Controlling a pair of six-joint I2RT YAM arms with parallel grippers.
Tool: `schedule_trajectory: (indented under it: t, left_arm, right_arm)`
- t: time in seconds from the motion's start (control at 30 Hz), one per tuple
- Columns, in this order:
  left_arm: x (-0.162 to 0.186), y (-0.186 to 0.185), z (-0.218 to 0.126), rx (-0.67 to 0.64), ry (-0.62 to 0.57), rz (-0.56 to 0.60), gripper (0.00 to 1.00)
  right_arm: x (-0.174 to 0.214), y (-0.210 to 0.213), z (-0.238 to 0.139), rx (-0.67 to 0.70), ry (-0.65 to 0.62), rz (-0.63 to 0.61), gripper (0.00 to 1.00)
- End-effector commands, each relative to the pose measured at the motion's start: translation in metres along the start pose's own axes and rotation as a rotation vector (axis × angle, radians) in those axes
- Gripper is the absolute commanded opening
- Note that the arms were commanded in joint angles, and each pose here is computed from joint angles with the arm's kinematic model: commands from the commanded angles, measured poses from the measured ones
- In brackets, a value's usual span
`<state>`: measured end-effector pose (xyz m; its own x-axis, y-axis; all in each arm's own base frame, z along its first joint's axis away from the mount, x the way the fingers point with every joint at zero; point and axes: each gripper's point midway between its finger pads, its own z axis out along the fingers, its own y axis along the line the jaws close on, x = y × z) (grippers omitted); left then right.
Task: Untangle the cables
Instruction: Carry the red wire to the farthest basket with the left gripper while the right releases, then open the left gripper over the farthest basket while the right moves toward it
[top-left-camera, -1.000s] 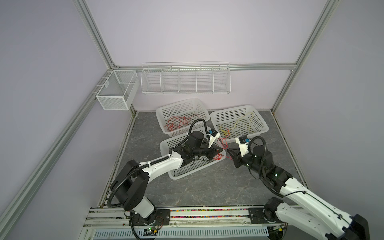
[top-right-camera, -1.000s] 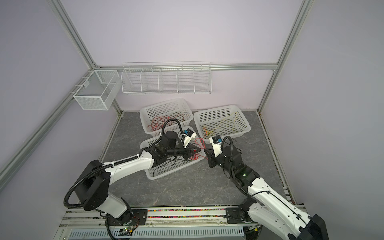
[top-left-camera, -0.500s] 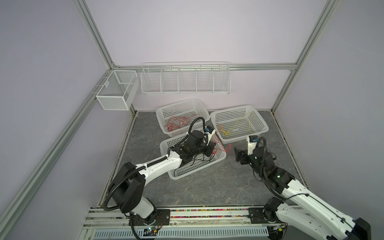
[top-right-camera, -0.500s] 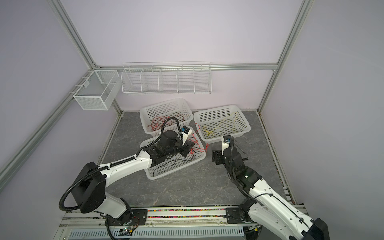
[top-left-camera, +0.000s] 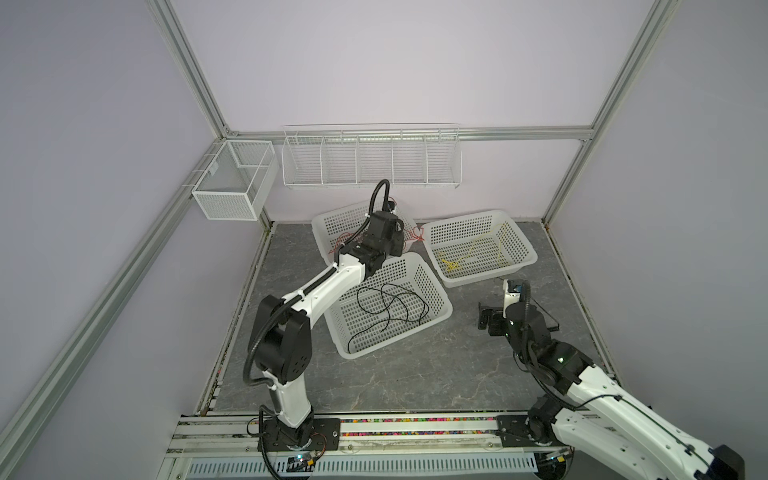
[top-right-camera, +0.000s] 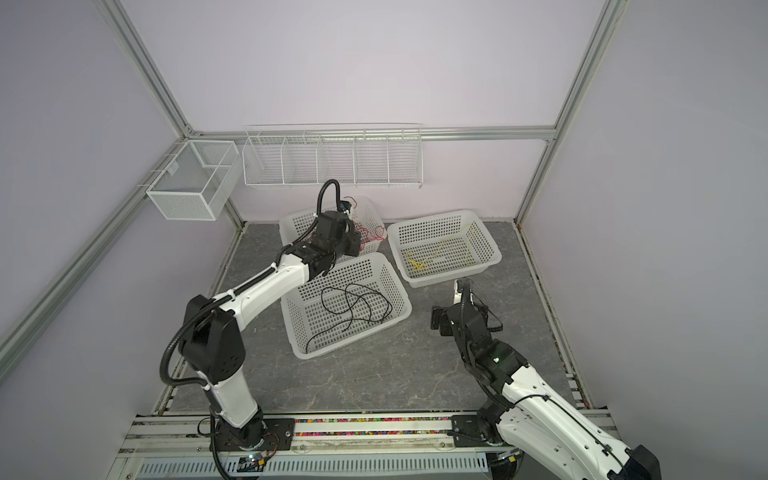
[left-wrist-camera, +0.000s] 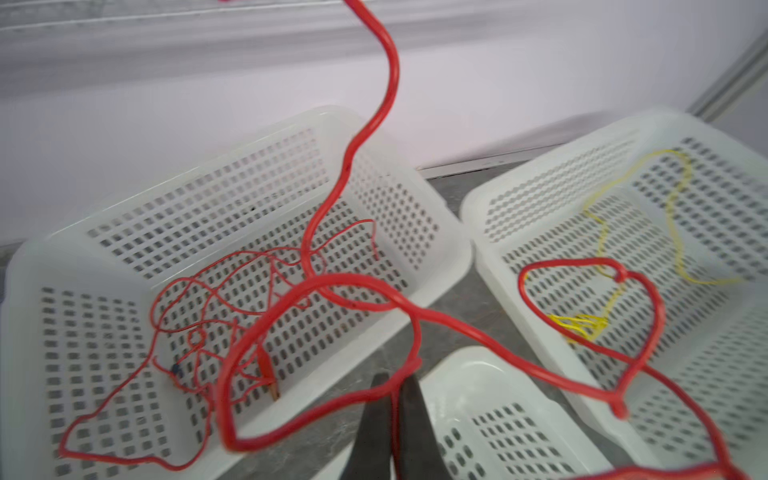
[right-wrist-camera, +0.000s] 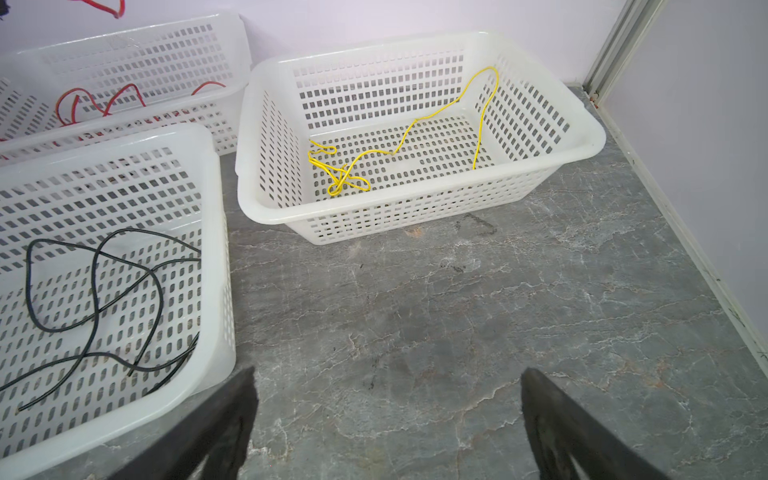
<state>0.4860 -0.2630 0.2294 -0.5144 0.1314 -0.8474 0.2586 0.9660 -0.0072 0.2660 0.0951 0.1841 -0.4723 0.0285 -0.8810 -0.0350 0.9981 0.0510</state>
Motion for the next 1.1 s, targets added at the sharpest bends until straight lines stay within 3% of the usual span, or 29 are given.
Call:
schedule_trajectory:
  t: [0.0,0.1,0.33,0.53,0.77,0.93,1.07]
  left_arm:
    - [0.033,0.03,0.023,-0.132,0.174,0.032,0.0]
    - [0.034,0.037,0.043,-0.154,0.199,0.049,0.0]
    - [0.033,0.065,0.075,-0.158,0.225,-0.029,0.0]
    - [0.032,0.1,0.08,-0.331,0.218,-0.014,0.0]
    - [0.05,0.108,0.092,-0.358,0.267,0.0,0.0]
    - [0.048,0.108,0.09,-0.355,0.261,0.008,0.26]
    - [0.035,0.108,0.08,-0.348,0.229,0.014,0.41]
  right_arm:
    - [0.007,-0.007,0.002,0.036,0.01,0.009,0.99]
    - [0.006,-0.008,0.003,0.042,0.01,0.007,0.99]
    - [0.005,-0.008,0.005,0.053,0.008,0.005,0.99]
    - [0.008,-0.006,0.009,0.051,0.02,-0.001,0.98]
    - [0.01,-0.002,0.013,0.044,0.033,-0.005,0.99]
    - [0.011,-0.001,0.014,0.042,0.039,-0.009,0.98]
    - [0.011,-0.001,0.015,0.042,0.041,-0.012,0.98]
